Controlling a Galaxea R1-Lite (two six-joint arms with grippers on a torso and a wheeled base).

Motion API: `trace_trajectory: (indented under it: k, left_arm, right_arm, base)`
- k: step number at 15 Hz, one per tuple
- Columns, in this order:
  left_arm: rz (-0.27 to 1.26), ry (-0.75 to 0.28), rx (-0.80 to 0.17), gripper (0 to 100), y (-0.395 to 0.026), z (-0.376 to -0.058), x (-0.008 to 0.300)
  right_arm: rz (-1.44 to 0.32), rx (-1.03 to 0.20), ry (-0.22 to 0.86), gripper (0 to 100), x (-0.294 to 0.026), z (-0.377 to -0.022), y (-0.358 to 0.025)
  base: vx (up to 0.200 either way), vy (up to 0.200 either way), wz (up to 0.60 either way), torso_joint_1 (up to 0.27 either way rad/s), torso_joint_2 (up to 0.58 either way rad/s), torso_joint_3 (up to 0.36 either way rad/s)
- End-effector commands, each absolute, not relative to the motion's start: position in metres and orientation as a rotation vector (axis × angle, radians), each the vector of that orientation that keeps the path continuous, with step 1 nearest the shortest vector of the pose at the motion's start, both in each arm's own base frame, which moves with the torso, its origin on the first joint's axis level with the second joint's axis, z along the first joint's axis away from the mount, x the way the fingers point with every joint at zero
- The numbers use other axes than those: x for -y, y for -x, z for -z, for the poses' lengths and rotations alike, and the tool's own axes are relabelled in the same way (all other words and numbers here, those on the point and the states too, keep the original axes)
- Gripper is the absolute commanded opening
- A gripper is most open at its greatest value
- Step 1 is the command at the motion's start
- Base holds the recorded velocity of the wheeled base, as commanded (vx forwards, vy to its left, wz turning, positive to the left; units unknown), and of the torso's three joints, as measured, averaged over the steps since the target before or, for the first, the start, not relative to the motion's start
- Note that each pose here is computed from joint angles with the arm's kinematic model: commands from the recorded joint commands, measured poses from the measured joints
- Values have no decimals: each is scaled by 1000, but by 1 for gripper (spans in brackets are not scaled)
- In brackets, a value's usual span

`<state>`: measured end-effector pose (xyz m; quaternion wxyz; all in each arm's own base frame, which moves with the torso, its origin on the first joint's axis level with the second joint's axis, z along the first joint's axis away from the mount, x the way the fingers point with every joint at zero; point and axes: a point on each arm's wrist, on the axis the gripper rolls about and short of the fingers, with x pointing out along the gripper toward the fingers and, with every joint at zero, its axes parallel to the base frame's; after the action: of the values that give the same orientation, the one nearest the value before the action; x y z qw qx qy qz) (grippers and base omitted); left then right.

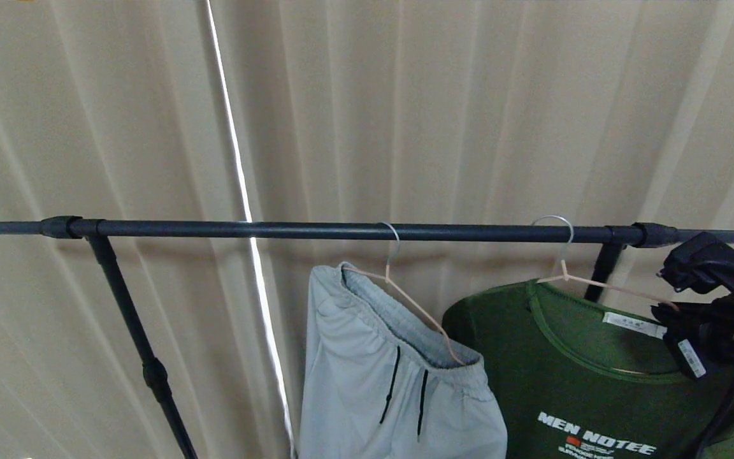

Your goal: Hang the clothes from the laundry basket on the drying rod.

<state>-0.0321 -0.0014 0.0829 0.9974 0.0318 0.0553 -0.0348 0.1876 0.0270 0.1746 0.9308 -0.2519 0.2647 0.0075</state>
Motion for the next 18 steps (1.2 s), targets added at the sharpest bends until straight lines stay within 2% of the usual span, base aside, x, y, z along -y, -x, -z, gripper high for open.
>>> trace_trajectory:
  k: [1,9,10,15,18]
  left_arm:
    - [70,-62,-111,100,32,-83,1]
    - [70,-64,-110,100,32,-82,1]
    - [71,-64,-111,100,32,-83,1]
    - [74,-84,-113,100,32,-82,1]
    - [72,-99,-113,100,32,-82,1]
  right_arm:
    - [-81,-537,549,0,-43,-171,-185]
    - [-148,-564,575,0,-56,-161,-187]
    - [-149,-565,571,100,-56,-161,-186]
    - [-205,-591,467,100,-69,-149,-172]
    - [-230,-521,390,100,-74,-150,-171]
  base:
    - [0,0,0,0,0,0]
    - [0,0,0,0,0,0]
    - [0,0,0,0,0,0]
    - [0,0,0,0,0,0]
    - [0,0,0,0,0,0]
